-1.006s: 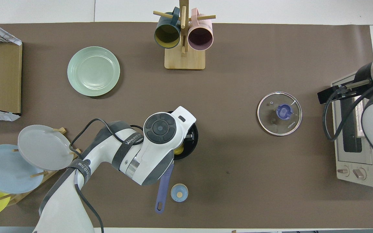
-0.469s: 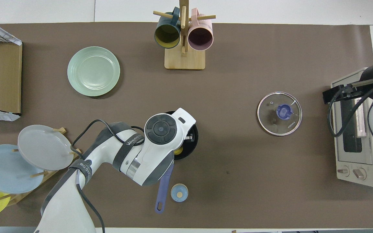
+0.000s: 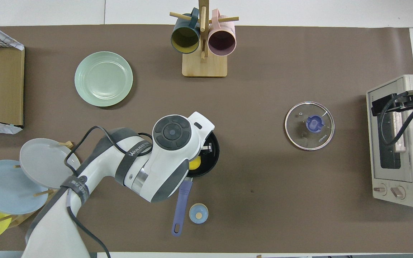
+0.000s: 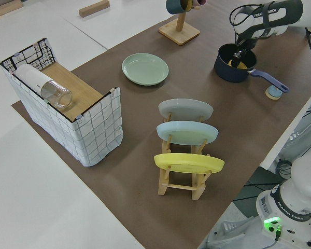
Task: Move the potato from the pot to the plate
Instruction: 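Lift the potato and carry it toward the green plate with the left gripper, then lower the potato onto the green plate and open the left gripper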
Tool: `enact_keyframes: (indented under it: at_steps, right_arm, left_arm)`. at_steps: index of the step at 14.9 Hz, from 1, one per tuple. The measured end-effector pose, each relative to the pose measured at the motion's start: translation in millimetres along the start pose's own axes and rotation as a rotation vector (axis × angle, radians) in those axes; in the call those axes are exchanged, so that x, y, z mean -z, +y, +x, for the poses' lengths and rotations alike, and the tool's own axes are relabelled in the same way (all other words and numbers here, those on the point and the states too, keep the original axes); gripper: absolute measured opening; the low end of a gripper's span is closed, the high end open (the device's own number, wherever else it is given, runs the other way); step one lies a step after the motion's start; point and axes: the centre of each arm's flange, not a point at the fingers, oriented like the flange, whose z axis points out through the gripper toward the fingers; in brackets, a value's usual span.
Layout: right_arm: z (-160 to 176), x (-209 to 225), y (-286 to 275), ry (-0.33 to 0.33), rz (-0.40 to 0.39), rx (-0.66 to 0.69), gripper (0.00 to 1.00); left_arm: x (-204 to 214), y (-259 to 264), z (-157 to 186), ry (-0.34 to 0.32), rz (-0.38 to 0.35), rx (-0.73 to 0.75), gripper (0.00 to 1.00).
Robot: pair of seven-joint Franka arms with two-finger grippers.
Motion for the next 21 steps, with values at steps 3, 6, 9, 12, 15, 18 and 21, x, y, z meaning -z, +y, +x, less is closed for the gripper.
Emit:
enact_keyframes:
  at_steps: [3,6,9,12,15,18,21]
  right_arm:
    - [-1,-3,3,-0.007,0.002,-0.005,1.0]
    - [-2,-3,4,-0.015,0.008,-0.008,1.0]
    - [-3,-4,6,-0.016,0.017,-0.014,1.0]
    - [-3,-3,6,-0.015,0.018,-0.015,1.0]
    - [-3,-3,6,-0.014,0.018,-0.015,1.0]
    - [-3,-3,6,-0.014,0.018,-0.015,1.0]
    - [-3,-3,6,-0.014,0.018,-0.015,1.0]
  left_arm:
    - [113,-51,34,0.003,-0.021,0.047,0.64]
    - [165,-146,87,0.006,-0.034,0.034,0.64]
    - [166,-251,148,0.018,-0.046,0.01,0.64]
    - [139,-304,206,0.029,-0.049,-0.008,0.64]
    - [79,-312,257,0.07,-0.05,-0.014,0.64]
    - [26,-303,282,0.089,-0.05,-0.023,0.64]
    - [6,-295,288,0.11,-0.028,-0.049,0.64]
